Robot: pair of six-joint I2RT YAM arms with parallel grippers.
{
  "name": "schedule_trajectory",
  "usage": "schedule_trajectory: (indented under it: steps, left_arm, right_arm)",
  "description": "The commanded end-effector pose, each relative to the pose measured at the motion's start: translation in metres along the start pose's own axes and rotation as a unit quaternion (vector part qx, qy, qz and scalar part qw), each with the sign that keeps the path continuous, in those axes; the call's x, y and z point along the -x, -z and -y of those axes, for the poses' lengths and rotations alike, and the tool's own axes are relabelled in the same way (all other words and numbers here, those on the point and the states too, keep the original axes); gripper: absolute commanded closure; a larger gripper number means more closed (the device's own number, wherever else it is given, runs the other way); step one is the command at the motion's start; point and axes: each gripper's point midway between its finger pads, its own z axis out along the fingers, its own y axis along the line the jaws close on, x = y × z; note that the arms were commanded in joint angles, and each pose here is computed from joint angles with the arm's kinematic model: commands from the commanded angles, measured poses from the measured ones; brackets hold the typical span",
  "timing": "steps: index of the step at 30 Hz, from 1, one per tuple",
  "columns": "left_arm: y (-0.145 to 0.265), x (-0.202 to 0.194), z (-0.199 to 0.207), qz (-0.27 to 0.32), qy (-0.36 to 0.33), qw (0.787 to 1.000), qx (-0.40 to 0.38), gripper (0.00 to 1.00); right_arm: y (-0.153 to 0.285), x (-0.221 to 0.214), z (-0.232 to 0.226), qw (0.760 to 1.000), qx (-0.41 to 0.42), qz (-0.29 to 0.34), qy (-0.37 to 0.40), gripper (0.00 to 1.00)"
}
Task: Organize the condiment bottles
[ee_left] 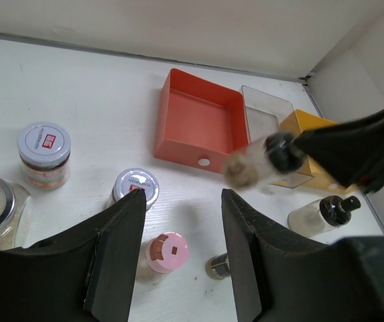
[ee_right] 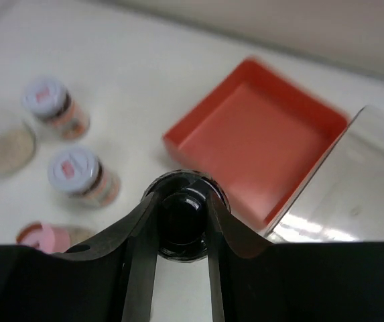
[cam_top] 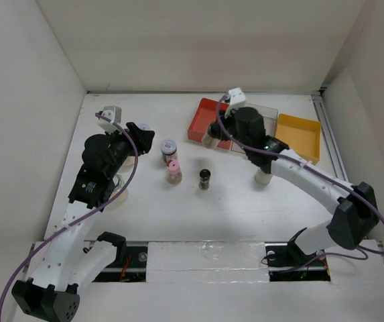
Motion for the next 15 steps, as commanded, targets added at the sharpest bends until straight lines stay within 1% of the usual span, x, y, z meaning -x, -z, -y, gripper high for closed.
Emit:
schedule_trajectory:
  steps: [1,4,5,7,8,9,11,12,13,15]
  left_arm:
    - [0.0,0.012,0.011,0.023,0.0,0.999,-0.026,0.55]
    - [0.0,0.012,0.012,0.023,0.004,0.999,-0.027,0.55]
    - [0.0,0.012,0.012,0.023,0.004,0.999,-0.027,0.55]
    - [0.0,0.012,0.012,0.023,0.004,0.999,-0.027,0.55]
    - [0.0,0.012,0.012,0.023,0.004,0.999,-0.027,0.55]
    - [0.0,0.012,0.012,0.023,0.004,0.999,-0.027,0.55]
    - [0.0,0.012,0.012,0.023,0.004,0.999,-0.027,0.55]
    - [0.0,0.012,0.013,0.021,0.004,0.999,-0.031,0.55]
    - [0.0,0.012,0.013,0.021,0.004,0.999,-0.031,0.55]
    - [0.0,0.012,0.013,0.021,0.004,0.999,-0.031,0.55]
  right_arm:
    - [0.047,0.141,0.055,0.98,-0.056,0.186,-0.038,0.83]
    - [0.055,0.157,0.105,0.969,-0.121,0.208,-0.051,0.84]
    - [0.06,0.163,0.135,0.963,-0.154,0.215,-0.056,0.84]
    - [0.061,0.163,0.163,0.957,-0.184,0.215,-0.059,0.84]
    - [0.063,0.159,0.189,0.952,-0.212,0.212,-0.062,0.84]
    - [0.068,0.163,0.2,0.949,-0.224,0.213,-0.064,0.84]
    - [0.064,0.153,0.224,0.945,-0.248,0.201,-0.066,0.84]
    - [0.069,0.151,0.244,0.94,-0.27,0.197,-0.069,0.84]
    - [0.072,0.15,0.253,0.937,-0.28,0.197,-0.07,0.84]
    - [0.067,0.134,0.277,0.936,-0.296,0.175,-0.077,0.84]
